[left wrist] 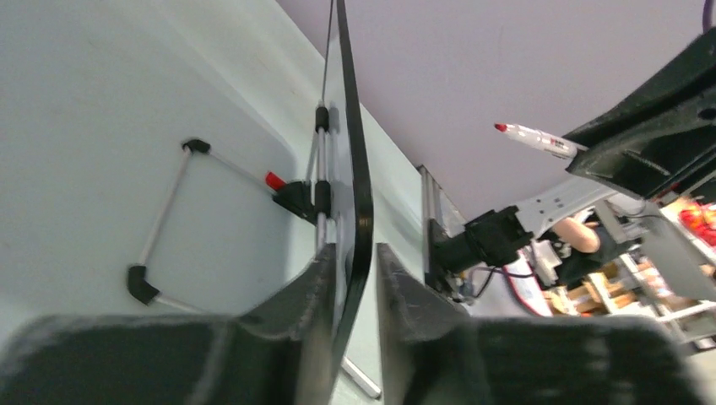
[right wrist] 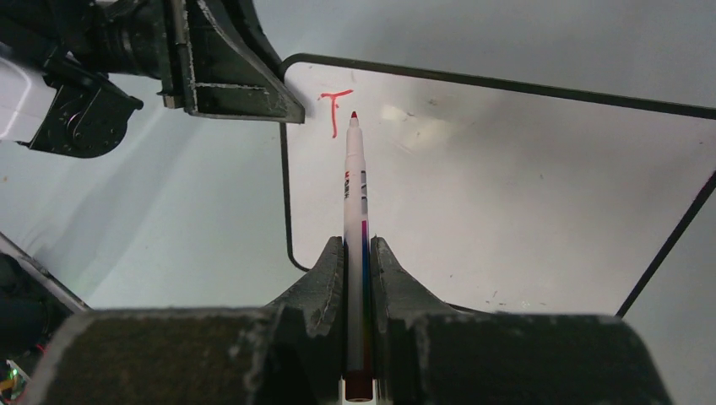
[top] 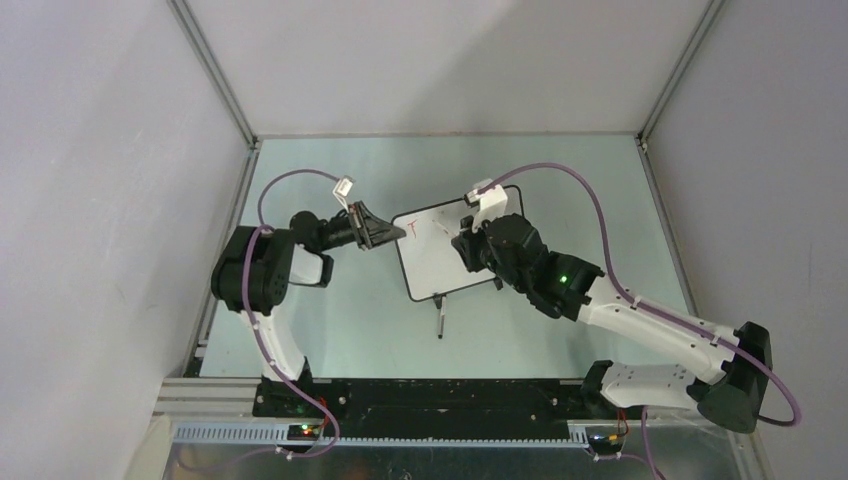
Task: Write a sentence on the whiteboard
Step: Move the whiteboard to the center of the board, then hold the whiteboard on the whiteboard stand.
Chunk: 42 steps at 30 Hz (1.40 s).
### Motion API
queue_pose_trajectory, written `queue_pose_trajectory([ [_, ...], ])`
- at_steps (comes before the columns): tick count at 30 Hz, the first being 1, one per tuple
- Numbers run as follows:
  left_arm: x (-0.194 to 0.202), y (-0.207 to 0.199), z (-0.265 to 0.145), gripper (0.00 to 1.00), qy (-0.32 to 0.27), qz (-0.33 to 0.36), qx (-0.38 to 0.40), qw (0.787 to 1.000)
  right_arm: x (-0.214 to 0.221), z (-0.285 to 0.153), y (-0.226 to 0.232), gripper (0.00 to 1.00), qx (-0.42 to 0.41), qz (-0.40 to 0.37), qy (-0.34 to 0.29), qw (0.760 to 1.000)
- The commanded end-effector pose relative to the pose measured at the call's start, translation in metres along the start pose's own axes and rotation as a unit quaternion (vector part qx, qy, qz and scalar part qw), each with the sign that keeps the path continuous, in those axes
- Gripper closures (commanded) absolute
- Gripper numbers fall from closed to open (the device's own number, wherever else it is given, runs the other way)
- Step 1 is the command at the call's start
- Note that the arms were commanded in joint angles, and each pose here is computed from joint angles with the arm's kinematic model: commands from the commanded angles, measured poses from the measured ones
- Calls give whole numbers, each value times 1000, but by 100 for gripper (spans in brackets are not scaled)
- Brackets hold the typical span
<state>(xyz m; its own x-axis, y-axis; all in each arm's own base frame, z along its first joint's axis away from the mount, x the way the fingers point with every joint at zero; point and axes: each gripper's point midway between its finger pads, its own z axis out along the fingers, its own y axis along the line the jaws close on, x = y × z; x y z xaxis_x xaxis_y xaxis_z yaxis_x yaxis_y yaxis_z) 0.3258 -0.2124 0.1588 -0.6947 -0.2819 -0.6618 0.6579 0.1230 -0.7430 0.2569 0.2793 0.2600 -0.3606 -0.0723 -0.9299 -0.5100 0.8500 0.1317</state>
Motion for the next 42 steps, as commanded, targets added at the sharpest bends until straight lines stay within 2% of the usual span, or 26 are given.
queue_pose_trajectory([
  [1, 8, -16, -1, 61, 8, 9, 13, 1000, -16, -4, 6, 100, -4, -3, -33, 999],
  [3, 3, -14, -3, 49, -8, 11, 3, 1000, -15, -3, 7, 100, -5, -3, -31, 999],
  [9, -1, -13, -10, 39, -49, 29, -27, 998, -10, 0, 5, 100, 2, -3, -24, 1000],
  [15, 8, -14, -25, 12, -80, 28, -67, 994, -10, -2, 4, 100, 4, -1, -26, 1000],
  [17, 13, -11, -32, 6, -91, 32, -94, 991, -10, -4, 2, 100, 4, 1, -31, 999],
  [20, 17, -6, -41, 1, -107, 44, -137, 984, -10, -5, 2, 100, 2, 4, -40, 999],
  [24, 18, 3, -52, 1, -113, 51, -210, 970, -8, -5, 1, 100, 4, 4, -41, 999],
  [26, 19, 11, -58, 1, -112, 45, -270, 955, -6, -4, -1, 100, 8, 3, -41, 999],
  [27, 16, 14, -67, 0, -119, 61, -310, 941, -6, -3, -1, 100, 9, 3, -42, 999],
  [28, 19, 12, -67, 0, -118, 69, -320, 937, -4, -2, -3, 100, 13, 2, -42, 999],
  [31, 14, 0, -92, 0, -162, 118, -366, 909, -2, -1, -5, 100, 19, 0, -41, 999],
  [33, 4, 0, -119, 1, -215, 124, -422, 872, -2, 0, -6, 100, 22, 0, -41, 999],
  [34, -4, 3, -137, 1, -255, 119, -458, 843, -1, 0, -7, 100, 23, 0, -40, 999],
  [35, -8, -3, -147, 1, -281, 126, -464, 830, -1, 0, -7, 100, 24, 0, -43, 999],
  [36, -15, -4, -161, 1, -312, 128, -486, 807, -1, 0, -7, 100, 25, -1, -42, 999],
  [37, -17, -10, -171, 1, -336, 130, -488, 795, -1, 0, -8, 100, 27, 0, -44, 999],
  [38, -11, -3, -186, 1, -360, 99, -515, 772, -1, 1, -8, 100, 27, -1, -44, 999],
  [40, -14, -12, -199, 2, -423, 87, -495, 754, -1, 0, -9, 100, 29, 0, -45, 999],
  [41, -14, -13, -199, 3, -432, 92, -484, 755, -1, 0, -9, 100, 29, 0, -45, 999],
  [42, -7, -12, -192, 3, -426, 109, -462, 770, -1, 0, -9, 100, 29, 1, -46, 999],
])
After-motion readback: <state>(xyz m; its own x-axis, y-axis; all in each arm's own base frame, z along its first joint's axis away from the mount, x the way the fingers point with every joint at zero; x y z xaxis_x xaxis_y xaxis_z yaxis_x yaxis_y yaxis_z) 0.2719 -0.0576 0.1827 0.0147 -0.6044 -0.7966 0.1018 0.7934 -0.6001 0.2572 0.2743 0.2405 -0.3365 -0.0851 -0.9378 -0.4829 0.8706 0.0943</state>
